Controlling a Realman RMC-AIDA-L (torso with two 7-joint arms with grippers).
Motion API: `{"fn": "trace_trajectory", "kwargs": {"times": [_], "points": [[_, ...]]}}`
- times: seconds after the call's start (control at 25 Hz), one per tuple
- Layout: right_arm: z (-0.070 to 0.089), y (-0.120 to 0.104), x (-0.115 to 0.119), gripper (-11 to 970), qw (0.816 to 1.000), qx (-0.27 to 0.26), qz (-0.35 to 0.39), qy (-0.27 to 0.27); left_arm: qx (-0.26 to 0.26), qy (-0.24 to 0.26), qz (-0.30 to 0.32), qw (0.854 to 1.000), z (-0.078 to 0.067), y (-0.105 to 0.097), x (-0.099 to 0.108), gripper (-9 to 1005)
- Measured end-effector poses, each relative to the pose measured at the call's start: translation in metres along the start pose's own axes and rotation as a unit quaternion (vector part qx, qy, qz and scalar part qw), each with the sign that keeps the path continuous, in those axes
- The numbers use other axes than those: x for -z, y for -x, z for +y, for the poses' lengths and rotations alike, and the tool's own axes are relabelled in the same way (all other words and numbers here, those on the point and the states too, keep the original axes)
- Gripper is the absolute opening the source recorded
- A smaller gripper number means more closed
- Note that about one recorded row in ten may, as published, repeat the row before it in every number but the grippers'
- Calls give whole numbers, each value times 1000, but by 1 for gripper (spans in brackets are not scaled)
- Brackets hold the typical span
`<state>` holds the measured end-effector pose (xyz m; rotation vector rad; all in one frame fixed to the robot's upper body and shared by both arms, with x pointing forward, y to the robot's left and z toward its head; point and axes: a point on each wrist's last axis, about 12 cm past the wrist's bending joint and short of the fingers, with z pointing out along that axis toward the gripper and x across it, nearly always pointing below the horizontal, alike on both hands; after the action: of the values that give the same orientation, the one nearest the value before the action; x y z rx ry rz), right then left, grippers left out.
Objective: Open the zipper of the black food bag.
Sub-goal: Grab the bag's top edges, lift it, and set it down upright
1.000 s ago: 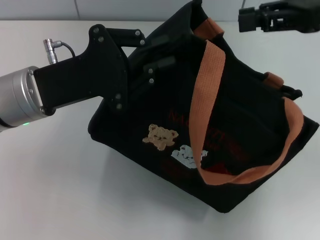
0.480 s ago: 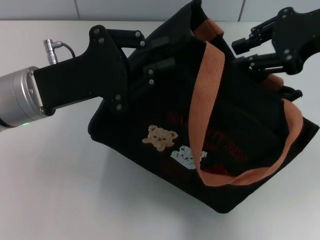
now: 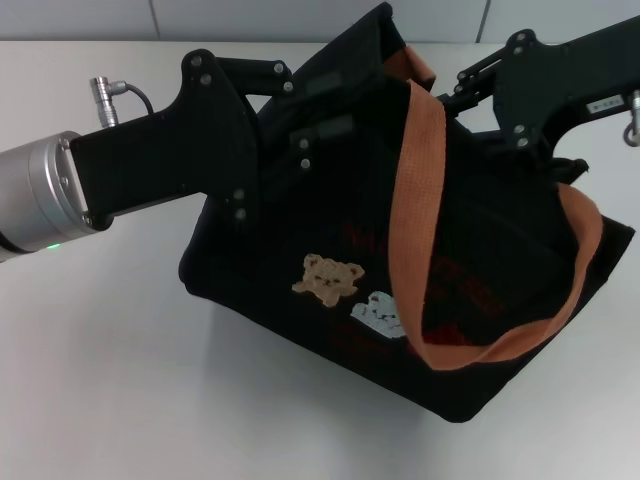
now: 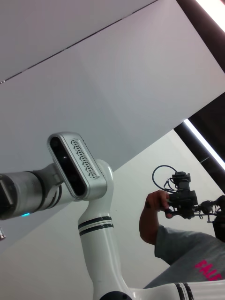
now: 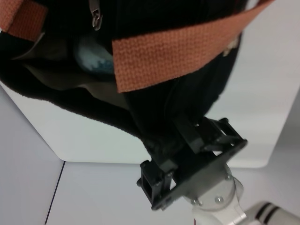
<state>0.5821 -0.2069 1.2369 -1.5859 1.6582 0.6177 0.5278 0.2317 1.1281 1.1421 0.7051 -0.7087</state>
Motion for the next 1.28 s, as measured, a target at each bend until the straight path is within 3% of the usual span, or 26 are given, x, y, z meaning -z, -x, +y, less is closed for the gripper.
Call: {"fn": "trace_trajectory", "kwargs": {"times": [0.32,0.68,1.28], "points": [[2,3,-18,357,999,23,-9,-21,1,-6,-1,1000,0,0,-2,192],[2,4,-16,355,998,25,-45,-33,0,-6,-2,1000,0,0,-2,192],[17,10,-18,334,995,99,-29,-9,-2,-9,-3,1000,1,0,-4,192]]}}
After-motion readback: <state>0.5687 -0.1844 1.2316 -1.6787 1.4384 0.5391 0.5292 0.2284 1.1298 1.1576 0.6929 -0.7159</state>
